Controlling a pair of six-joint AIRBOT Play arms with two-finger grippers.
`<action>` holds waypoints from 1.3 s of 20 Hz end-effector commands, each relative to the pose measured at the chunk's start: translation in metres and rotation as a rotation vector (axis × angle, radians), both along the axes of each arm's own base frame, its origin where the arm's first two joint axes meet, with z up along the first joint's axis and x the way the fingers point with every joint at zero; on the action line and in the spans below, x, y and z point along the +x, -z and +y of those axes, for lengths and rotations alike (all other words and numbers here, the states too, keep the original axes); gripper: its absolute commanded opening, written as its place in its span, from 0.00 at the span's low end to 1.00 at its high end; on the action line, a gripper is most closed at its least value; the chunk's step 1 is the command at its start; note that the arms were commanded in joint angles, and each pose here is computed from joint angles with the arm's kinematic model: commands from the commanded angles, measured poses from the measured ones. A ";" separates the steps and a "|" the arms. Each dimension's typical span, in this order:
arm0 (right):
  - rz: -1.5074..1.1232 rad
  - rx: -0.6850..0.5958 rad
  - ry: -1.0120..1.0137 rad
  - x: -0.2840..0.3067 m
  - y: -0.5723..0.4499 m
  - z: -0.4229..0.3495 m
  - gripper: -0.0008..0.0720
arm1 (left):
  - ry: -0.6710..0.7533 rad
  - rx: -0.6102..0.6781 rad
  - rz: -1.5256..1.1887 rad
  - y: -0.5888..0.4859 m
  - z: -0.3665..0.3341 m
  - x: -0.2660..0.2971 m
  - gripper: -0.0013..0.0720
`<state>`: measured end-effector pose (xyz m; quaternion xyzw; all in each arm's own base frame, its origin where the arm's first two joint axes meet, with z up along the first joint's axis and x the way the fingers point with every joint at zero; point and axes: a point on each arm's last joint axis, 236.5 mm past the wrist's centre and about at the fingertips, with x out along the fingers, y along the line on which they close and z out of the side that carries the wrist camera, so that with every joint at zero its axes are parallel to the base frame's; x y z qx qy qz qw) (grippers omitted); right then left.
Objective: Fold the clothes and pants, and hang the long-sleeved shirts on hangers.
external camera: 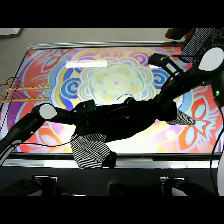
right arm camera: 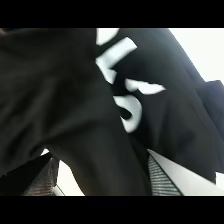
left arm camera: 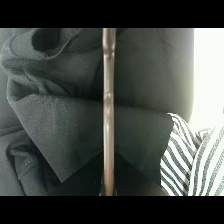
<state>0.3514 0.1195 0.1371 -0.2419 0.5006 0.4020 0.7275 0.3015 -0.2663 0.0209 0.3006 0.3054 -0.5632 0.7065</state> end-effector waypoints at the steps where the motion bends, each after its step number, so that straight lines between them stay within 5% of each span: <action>1: 0.005 0.080 -0.140 -0.002 0.004 0.024 0.81 | 0.000 0.000 0.000 0.000 0.000 0.000 0.05; 9: -0.012 0.133 -0.279 -0.010 0.003 0.053 0.67 | 0.000 0.000 0.000 0.000 0.000 0.000 0.05; 13: -0.016 0.059 -0.326 -0.012 0.013 0.053 0.40 | 0.000 0.000 0.000 0.000 0.000 0.000 0.05; 16: 0.005 0.053 -0.337 -0.017 0.014 0.052 0.04 | 0.000 0.000 0.000 0.000 0.000 0.000 0.05; 20: 0.003 0.032 -0.336 -0.019 0.013 0.047 0.04 | -0.015 -0.003 0.009 0.000 0.000 0.001 0.08; 23: -0.029 -0.028 -0.319 -0.018 0.008 0.033 0.04 | -0.226 -0.070 0.051 -0.008 0.002 0.024 0.68; 24: -0.042 -0.046 -0.307 -0.017 0.006 0.028 0.04 | -0.303 -0.102 0.061 -0.013 0.004 0.034 0.75; 26: -0.057 -0.065 -0.274 -0.017 0.000 0.022 0.04 | -0.439 -0.163 0.075 -0.023 0.011 0.052 0.76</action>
